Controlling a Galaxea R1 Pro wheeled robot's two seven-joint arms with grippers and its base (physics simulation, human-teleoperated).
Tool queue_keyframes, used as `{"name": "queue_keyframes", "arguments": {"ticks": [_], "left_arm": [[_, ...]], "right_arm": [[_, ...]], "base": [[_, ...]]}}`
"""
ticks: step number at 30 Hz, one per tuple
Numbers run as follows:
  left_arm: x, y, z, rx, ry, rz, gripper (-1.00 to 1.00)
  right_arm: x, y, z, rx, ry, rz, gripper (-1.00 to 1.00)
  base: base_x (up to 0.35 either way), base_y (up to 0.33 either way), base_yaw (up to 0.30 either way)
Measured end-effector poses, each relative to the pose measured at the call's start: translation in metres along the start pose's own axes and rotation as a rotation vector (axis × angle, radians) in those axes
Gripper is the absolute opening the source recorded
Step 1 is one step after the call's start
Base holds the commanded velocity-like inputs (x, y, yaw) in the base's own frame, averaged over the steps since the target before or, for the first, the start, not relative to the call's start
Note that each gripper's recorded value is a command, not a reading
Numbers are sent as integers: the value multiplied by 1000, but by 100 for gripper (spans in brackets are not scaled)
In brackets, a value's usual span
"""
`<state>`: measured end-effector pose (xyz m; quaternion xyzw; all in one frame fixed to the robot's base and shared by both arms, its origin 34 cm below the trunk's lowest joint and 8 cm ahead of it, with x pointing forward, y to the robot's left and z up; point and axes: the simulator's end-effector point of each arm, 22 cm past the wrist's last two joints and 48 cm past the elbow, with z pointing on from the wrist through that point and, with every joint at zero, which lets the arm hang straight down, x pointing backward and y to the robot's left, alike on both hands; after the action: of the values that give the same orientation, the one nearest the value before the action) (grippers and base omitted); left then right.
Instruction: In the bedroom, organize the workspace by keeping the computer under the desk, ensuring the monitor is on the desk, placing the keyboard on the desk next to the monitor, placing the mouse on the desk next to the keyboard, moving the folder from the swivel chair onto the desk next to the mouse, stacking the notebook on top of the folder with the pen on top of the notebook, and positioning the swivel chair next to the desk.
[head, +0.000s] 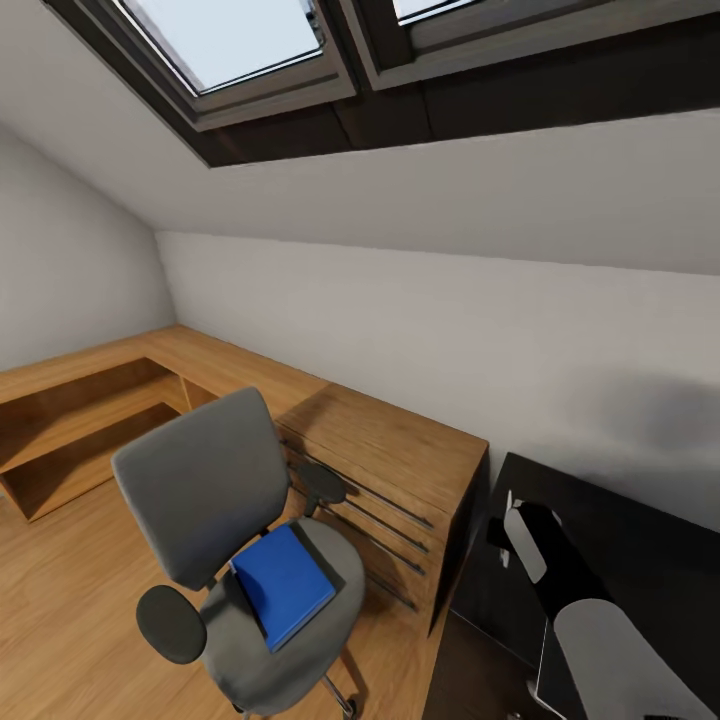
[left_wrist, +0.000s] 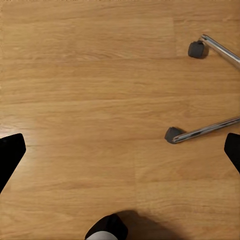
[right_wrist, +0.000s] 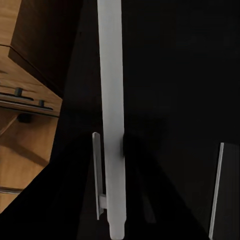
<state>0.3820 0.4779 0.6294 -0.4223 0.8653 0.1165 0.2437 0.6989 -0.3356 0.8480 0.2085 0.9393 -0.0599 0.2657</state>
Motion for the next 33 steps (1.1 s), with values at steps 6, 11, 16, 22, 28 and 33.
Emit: {"name": "queue_keyframes", "arguments": {"ticks": [6, 11, 16, 22, 28, 33], "left_arm": [[0, 0, 0, -1, 0, 0, 100], [0, 0, 0, -1, 0, -2, 100], [-1, 1, 0, -3, -2, -3, 100], [-2, 2, 0, -3, -3, -5, 100], [-2, 2, 0, -2, -3, -5, 100], [-3, 2, 0, -1, -3, -6, 100]], "right_arm": [[0, -6, 10, 21, 2, 14, -100], [-2, -16, 16, 43, 3, 25, -100], [-3, -23, 22, 60, -11, 40, -100], [6, -25, 26, 67, 2, 42, -100], [9, -26, 29, 71, -1, 47, -100], [11, -24, 30, 67, 0, 46, -100]], "base": [[0, 0, 0], [0, 0, 0], [0, 0, 0], [0, 0, 0], [0, 0, 0], [0, 0, 0]]}}
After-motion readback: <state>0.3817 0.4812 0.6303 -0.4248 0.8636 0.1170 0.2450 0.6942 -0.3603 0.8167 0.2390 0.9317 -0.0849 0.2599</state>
